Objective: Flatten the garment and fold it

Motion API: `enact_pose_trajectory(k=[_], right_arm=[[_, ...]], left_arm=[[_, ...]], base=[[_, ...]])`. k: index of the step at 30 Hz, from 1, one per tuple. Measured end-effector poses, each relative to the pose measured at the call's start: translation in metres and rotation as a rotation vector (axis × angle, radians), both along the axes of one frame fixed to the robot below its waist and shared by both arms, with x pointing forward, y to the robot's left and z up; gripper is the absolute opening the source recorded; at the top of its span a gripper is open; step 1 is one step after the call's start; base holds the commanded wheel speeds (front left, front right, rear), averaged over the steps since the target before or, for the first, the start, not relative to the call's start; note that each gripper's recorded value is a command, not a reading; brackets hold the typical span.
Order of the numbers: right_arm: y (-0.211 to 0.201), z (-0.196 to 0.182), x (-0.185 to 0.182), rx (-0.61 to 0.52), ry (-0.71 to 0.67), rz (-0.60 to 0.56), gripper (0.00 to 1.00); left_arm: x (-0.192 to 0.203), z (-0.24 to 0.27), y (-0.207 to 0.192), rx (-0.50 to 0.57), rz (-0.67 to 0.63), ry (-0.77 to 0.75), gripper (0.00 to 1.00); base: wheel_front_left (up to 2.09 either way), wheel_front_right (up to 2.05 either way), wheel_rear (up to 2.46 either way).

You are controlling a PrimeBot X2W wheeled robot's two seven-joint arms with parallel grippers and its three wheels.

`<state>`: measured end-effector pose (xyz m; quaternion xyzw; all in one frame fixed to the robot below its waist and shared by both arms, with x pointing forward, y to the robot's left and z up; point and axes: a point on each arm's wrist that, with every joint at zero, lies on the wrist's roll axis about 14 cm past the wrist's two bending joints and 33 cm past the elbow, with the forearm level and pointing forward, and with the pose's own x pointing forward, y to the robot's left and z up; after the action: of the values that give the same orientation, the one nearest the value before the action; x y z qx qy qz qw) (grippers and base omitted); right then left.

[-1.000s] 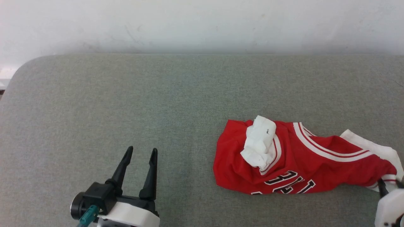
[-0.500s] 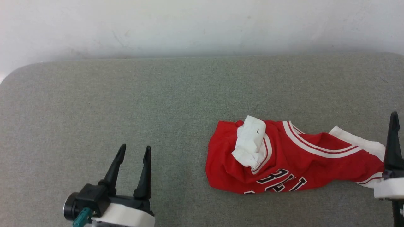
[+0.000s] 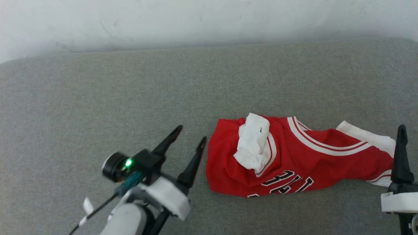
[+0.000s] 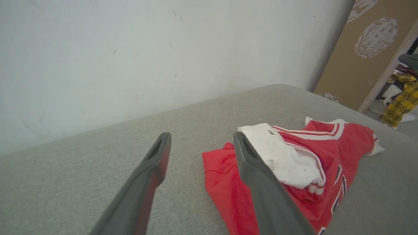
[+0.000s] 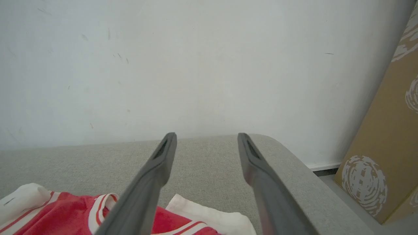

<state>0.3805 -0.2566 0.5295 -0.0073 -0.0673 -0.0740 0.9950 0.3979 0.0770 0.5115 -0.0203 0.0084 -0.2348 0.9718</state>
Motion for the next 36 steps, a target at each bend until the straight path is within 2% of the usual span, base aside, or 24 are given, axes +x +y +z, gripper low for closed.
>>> enact_pose_trajectory(k=[4,9,13,16,17,18,19,24,29,32,34,36], right_arm=[[0.004,-0.009,0.006,0.016,0.021,0.01,1.0],[0.006,-0.02,0.01,0.031,0.045,0.015,1.0],[0.002,-0.029,0.01,0.034,0.065,0.002,1.0],[-0.003,-0.032,0.009,0.033,0.071,-0.013,1.0],[-0.004,-0.032,0.009,0.032,0.072,-0.018,1.0],[-0.006,-0.033,0.009,0.032,0.074,-0.022,1.0],[-0.007,-0.034,0.008,0.031,0.076,-0.026,1.0],[-0.01,-0.032,0.007,0.03,0.07,-0.035,1.0],[0.0,-0.025,0.01,0.039,0.044,-0.005,1.0],[0.008,-0.025,0.012,0.045,0.042,0.02,1.0],[0.016,-0.025,0.013,0.05,0.044,0.042,1.0],[0.022,-0.026,0.015,0.054,0.049,0.061,1.0]], left_arm=[[0.007,-0.018,-0.031,0.016,-0.117,0.122,1.0],[0.002,-0.076,-0.038,0.163,-0.2,0.356,1.0],[-0.01,-0.112,-0.047,0.182,-0.25,0.541,1.0],[-0.011,-0.122,-0.053,0.196,-0.286,0.604,1.0],[-0.009,-0.122,-0.055,0.194,-0.294,0.609,0.91],[-0.008,-0.122,-0.057,0.189,-0.3,0.608,0.23],[-0.007,-0.122,-0.059,0.182,-0.304,0.611,0.0],[0.002,-0.11,-0.054,0.118,-0.269,0.56,0.0],[0.014,-0.072,-0.017,0.041,-0.16,0.468,0.0],[-0.018,-0.085,0.013,0.058,-0.1,0.557,0.0],[-0.058,-0.106,0.028,0.054,-0.063,0.688,0.0],[-0.099,-0.122,0.032,0.002,-0.032,0.826,0.0]], base=[[0.0,0.0,0.0],[0.0,0.0,0.0],[0.0,0.0,0.0],[0.0,0.0,0.0],[0.0,0.0,0.0],[0.0,0.0,0.0],[0.0,0.0,0.0],[0.0,0.0,0.0],[0.0,0.0,0.0],[0.0,0.0,0.0],[0.0,0.0,0.0],[0.0,0.0,0.0]])
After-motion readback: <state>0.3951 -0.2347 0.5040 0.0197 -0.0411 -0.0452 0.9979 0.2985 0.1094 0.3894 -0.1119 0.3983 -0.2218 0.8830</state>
